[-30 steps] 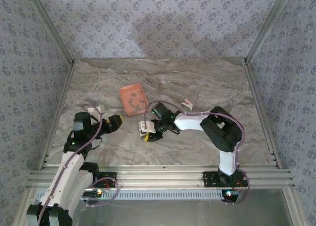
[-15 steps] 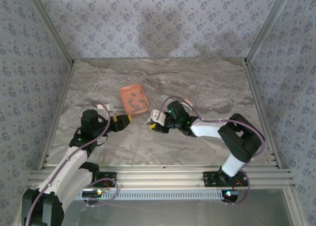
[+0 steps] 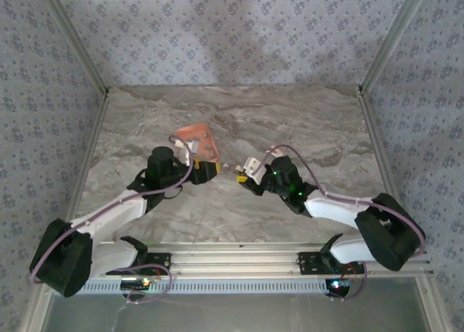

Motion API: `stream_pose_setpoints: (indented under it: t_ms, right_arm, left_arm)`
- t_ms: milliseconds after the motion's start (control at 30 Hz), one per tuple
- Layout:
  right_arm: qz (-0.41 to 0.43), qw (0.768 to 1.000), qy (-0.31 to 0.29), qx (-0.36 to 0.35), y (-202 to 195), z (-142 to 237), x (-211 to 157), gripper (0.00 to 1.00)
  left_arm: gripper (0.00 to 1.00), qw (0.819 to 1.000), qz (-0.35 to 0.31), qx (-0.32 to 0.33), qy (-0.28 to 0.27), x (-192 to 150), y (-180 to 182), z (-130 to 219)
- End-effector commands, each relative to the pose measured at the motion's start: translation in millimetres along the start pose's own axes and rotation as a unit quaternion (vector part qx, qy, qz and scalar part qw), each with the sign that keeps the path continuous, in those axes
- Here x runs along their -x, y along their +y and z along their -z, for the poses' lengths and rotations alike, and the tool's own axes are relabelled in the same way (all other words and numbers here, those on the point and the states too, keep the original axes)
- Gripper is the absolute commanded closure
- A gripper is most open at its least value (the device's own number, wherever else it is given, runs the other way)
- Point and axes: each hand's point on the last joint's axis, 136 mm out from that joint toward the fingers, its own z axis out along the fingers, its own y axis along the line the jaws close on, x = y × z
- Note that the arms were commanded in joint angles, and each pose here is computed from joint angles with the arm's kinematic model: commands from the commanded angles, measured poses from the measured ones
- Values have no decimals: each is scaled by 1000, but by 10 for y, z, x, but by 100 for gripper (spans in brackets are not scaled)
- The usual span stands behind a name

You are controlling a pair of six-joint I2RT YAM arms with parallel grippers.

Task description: Load the staples into the stapler

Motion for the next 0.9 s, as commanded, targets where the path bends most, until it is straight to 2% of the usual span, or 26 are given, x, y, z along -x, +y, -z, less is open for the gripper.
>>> stream_pose_setpoints:
  t_ms: [0,233,433,867]
  right_arm:
    - [-25,997,-21,-65,-247,175,20,89]
    - [-5,994,-63,-87,-312,374,185,89]
    - [6,993,-91,-80,-270,388,252,89]
    - [49,993,-92,-58,-115,321,387,88]
  left_arm:
    - [40,997,-38,-47,-41,328,-338,-99]
    - [39,993,-53,-105,-5,191,-596,-321]
    - [39,992,-51,-114,17,31,-616,-442]
    - [41,987,-32,-157,25,22,-764,-656]
